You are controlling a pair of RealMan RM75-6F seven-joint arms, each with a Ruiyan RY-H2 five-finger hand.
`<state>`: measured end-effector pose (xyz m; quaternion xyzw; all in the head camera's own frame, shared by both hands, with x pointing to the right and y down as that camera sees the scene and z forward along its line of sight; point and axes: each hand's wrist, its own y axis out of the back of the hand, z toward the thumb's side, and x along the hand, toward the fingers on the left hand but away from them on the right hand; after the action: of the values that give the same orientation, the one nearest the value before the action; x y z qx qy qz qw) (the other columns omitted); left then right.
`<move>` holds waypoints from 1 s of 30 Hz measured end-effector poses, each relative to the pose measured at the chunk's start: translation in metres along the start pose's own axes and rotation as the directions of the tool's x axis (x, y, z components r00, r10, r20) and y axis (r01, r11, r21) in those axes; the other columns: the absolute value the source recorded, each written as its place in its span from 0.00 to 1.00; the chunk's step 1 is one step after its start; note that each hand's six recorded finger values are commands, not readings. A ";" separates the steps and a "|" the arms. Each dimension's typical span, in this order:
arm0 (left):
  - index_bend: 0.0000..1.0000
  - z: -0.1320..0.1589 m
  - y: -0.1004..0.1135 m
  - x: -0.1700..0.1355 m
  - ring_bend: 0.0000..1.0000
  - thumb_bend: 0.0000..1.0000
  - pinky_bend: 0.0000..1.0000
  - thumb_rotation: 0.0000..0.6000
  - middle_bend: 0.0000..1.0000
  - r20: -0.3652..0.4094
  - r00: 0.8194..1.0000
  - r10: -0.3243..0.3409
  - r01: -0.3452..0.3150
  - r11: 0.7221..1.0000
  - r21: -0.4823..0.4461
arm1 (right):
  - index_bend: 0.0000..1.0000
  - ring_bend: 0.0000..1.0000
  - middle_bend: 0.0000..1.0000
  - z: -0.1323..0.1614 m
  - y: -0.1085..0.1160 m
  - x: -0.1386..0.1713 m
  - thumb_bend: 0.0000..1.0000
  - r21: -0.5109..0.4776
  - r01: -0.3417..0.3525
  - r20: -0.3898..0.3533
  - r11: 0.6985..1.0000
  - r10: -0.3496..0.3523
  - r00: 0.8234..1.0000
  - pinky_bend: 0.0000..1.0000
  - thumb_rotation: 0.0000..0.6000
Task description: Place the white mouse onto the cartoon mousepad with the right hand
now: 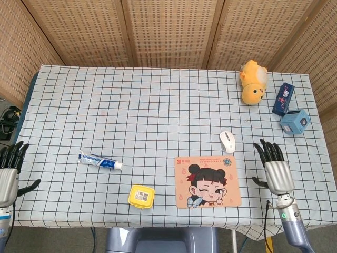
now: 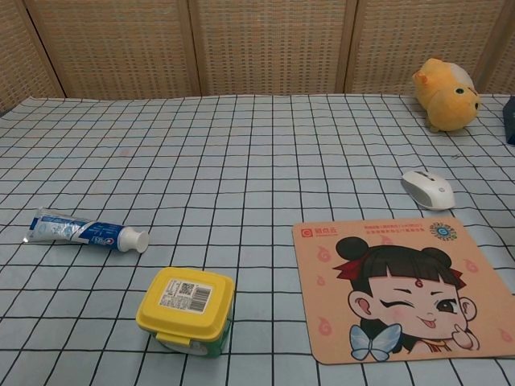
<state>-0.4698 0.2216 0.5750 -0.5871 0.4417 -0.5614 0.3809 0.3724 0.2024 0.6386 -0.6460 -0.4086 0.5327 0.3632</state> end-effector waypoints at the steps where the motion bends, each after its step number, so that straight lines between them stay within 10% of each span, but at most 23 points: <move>1: 0.00 0.000 0.000 0.000 0.00 0.03 0.00 1.00 0.00 -0.002 1.000 0.000 0.000 1.000 -0.001 | 0.10 0.00 0.00 0.001 0.000 -0.001 0.20 -0.006 -0.001 0.000 1.000 0.001 1.000 0.00 1.00; 14: 0.00 -0.007 -0.001 0.004 0.00 0.03 0.00 1.00 0.00 -0.021 1.000 0.000 0.000 1.000 0.020 | 0.10 0.00 0.00 0.052 0.004 -0.059 0.22 -0.064 -0.022 -0.011 0.998 0.021 1.000 0.00 1.00; 30: 0.00 -0.011 0.006 0.008 0.00 0.03 0.00 1.00 0.00 -0.032 0.999 0.022 -0.022 1.000 -0.010 | 0.09 0.00 0.00 0.121 -0.036 -0.157 0.50 -0.185 -0.020 0.200 0.982 0.058 0.978 0.00 1.00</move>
<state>-0.4820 0.2129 0.5726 -0.5752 0.4569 -0.5642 0.3768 0.2326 0.0774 0.7119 -0.6262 -0.4779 0.5639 0.2479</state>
